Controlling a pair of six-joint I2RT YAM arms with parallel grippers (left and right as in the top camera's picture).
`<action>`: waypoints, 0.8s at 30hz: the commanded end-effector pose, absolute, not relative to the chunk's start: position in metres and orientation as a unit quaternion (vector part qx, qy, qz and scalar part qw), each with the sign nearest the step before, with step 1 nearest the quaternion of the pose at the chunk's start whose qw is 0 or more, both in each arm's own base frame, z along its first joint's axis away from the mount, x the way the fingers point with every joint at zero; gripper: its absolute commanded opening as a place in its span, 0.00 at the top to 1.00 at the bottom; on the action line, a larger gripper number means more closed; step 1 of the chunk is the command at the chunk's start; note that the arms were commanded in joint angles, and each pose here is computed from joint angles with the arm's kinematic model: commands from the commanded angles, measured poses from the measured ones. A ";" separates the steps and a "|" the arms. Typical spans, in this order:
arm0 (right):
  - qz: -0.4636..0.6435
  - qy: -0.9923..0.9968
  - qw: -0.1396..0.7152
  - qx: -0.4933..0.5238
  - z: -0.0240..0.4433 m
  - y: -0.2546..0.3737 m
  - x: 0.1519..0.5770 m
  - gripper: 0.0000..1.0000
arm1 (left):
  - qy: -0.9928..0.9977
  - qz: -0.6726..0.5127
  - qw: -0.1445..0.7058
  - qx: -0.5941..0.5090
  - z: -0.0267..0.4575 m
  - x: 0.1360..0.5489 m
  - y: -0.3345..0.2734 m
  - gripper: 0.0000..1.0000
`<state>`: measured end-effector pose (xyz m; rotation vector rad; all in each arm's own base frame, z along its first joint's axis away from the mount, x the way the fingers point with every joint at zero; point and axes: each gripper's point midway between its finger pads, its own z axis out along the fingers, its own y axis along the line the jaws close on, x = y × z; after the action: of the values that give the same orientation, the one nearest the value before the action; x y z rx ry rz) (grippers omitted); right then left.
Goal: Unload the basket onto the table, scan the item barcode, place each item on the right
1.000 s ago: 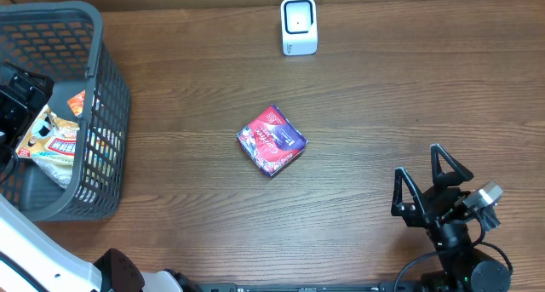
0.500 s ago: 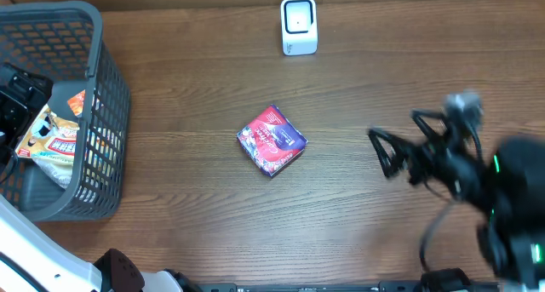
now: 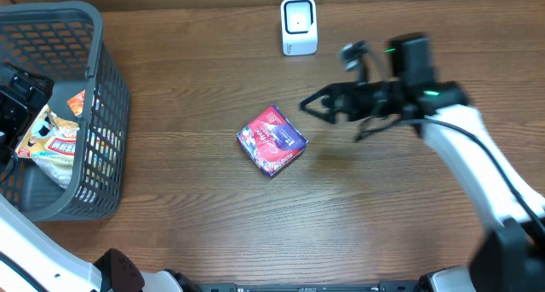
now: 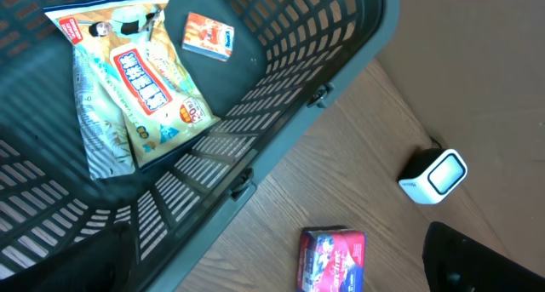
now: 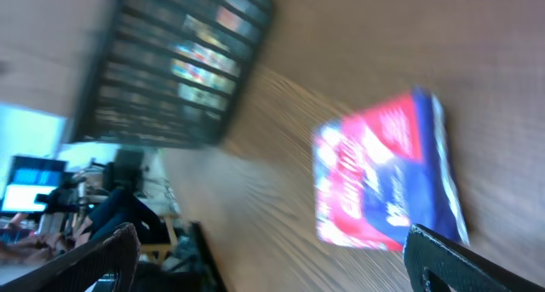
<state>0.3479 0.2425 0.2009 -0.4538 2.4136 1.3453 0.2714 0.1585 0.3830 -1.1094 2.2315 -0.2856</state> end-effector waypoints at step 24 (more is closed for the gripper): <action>0.290 0.933 0.144 -0.157 0.038 0.300 0.372 0.02 | 0.850 -0.104 0.312 -0.412 0.383 0.271 0.158 0.00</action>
<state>0.3717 0.2936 0.0397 -0.4718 2.6796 0.7944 0.2714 0.1585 0.3830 -1.1094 2.2315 -0.2856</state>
